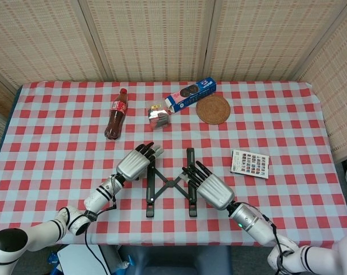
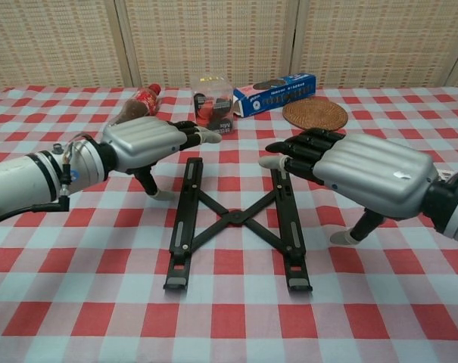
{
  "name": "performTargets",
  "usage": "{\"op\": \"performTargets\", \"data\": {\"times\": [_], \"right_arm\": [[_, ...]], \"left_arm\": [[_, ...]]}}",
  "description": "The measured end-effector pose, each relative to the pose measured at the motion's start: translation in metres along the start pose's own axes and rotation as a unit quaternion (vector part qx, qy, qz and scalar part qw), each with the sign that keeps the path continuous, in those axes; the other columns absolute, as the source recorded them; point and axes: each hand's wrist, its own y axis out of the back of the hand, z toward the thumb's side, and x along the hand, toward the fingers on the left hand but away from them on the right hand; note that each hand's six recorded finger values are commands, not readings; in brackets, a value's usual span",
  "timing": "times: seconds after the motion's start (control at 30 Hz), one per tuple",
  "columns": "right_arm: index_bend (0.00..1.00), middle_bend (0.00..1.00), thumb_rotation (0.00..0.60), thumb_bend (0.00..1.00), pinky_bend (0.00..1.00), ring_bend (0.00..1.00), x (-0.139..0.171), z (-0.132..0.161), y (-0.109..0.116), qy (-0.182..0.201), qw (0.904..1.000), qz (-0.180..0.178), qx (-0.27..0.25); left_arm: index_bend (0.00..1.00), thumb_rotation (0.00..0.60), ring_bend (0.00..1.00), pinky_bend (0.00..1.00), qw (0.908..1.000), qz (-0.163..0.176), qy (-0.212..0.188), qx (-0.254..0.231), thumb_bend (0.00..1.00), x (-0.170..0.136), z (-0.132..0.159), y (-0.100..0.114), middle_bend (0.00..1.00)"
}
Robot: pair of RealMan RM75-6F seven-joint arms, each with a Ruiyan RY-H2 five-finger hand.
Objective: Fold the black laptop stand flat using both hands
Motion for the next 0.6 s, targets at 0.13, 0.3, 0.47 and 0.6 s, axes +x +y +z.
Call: {"op": "performTargets", "data": {"times": [0.13, 0.3, 0.47, 0.6], "right_arm": [[0.0, 0.0, 0.6, 0.0, 0.0, 0.0, -0.002, 0.001, -0.003, 0.002, 1.0, 0.002, 0.004], [0.0, 0.0, 0.6, 0.0, 0.0, 0.0, -0.005, 0.001, -0.006, 0.002, 0.9999, 0.005, 0.01], [0.0, 0.0, 0.6, 0.0, 0.0, 0.0, -0.01, 0.004, -0.009, 0.006, 0.9998, 0.005, 0.019], [0.0, 0.0, 0.6, 0.0, 0.0, 0.0, -0.014, 0.006, -0.012, 0.008, 0.9997, 0.002, 0.024]], "left_arm": [[0.0, 0.6, 0.0, 0.18, 1.0, -0.002, 0.006, 0.001, 0.2, -0.002, -0.006, -0.002, 0.0], [0.0, 0.6, 0.0, 0.18, 0.9999, -0.007, 0.015, 0.0, 0.2, -0.003, -0.013, -0.006, 0.0], [0.0, 0.6, 0.0, 0.18, 0.9998, -0.009, 0.016, -0.008, 0.2, -0.001, -0.011, -0.01, 0.0], [0.0, 0.6, 0.0, 0.18, 0.9998, -0.01, 0.014, -0.009, 0.2, 0.0, -0.008, -0.011, 0.0]]}}
